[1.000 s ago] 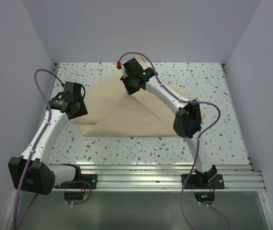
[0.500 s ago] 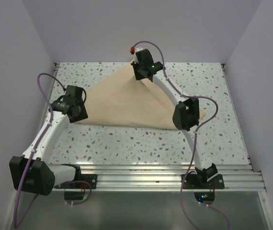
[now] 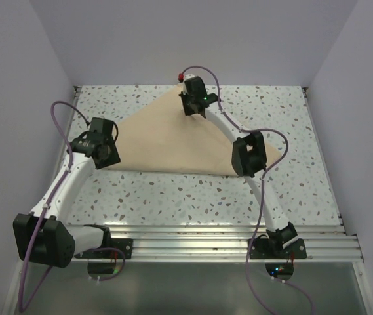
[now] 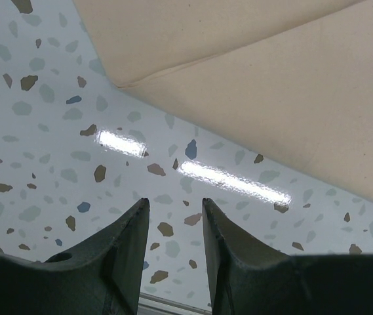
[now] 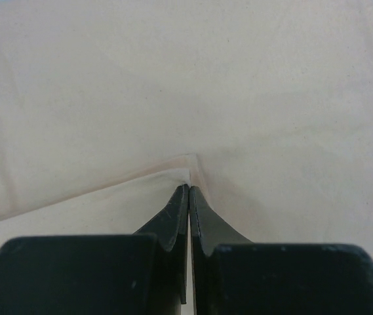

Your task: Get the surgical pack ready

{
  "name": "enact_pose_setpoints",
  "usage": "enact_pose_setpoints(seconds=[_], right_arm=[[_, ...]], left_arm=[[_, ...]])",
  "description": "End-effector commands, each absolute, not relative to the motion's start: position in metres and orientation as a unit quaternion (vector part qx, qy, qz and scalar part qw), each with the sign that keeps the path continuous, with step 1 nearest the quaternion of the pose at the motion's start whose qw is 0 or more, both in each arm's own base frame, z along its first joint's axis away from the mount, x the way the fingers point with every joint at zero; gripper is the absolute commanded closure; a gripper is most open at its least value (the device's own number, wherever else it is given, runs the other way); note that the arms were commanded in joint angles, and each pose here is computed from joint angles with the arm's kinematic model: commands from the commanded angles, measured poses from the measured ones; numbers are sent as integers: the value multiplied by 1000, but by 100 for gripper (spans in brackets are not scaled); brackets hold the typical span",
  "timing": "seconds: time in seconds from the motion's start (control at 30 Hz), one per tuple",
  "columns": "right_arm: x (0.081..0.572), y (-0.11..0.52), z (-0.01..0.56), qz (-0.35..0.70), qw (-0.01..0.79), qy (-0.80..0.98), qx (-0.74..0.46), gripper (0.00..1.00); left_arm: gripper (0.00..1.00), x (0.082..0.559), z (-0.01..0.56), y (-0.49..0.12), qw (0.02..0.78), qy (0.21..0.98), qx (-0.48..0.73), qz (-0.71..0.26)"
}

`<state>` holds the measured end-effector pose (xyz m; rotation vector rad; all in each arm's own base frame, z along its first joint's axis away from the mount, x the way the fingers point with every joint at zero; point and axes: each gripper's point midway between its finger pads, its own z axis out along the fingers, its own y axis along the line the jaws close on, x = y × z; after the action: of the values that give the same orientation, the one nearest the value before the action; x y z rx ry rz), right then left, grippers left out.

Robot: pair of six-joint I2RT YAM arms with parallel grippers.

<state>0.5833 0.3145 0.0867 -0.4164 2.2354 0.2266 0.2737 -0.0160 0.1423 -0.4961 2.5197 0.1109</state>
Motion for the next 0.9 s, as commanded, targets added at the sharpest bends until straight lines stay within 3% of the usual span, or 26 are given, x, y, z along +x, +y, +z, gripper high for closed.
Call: enact_pose_setpoints(seconds=[0.0, 0.17, 0.23, 0.27, 0.33, 0.4, 0.47, 0.5, 0.53, 0.63, 0.67, 0.73, 0.77, 0.8, 0.87], right_arm=[[609, 314, 107, 99, 465, 868, -145, 100], [615, 313, 93, 99, 462, 869, -144, 99], [616, 311, 92, 100, 463, 870, -137, 81], [616, 312, 94, 105, 462, 870, -135, 64], [619, 313, 113, 115, 474, 866, -114, 41], [618, 303, 136, 117, 478, 867, -75, 31], [611, 285, 188, 131, 497, 857, -35, 28], [606, 267, 171, 136, 469, 873, 1, 27], [597, 254, 213, 156, 484, 861, 19, 26], [572, 206, 193, 152, 423, 890, 74, 23], [559, 177, 208, 147, 416, 892, 97, 23], [526, 147, 174, 145, 351, 917, 125, 23], [513, 110, 200, 144, 362, 907, 156, 24], [486, 95, 170, 145, 318, 920, 177, 25], [461, 51, 197, 159, 342, 901, 215, 28]], left_arm=[[58, 284, 151, -19, 298, 933, -201, 28], [58, 293, 156, -22, 302, 931, -204, 23], [58, 296, 155, -22, 300, 932, -204, 24], [58, 300, 154, -22, 300, 932, -203, 26], [57, 305, 156, -18, 303, 930, -204, 36], [56, 316, 158, -19, 304, 931, -201, 37], [52, 330, 161, -21, 305, 931, -199, 34], [51, 337, 162, -22, 310, 929, -197, 31], [48, 346, 163, -25, 312, 930, -194, 27], [41, 361, 165, -31, 320, 930, -182, 11], [41, 367, 164, -33, 318, 931, -179, 7], [40, 375, 162, -44, 316, 934, -164, -17], [40, 378, 159, -47, 312, 936, -160, -24], [41, 380, 158, -51, 311, 937, -158, -33], [43, 382, 154, -53, 308, 937, -158, -38]])
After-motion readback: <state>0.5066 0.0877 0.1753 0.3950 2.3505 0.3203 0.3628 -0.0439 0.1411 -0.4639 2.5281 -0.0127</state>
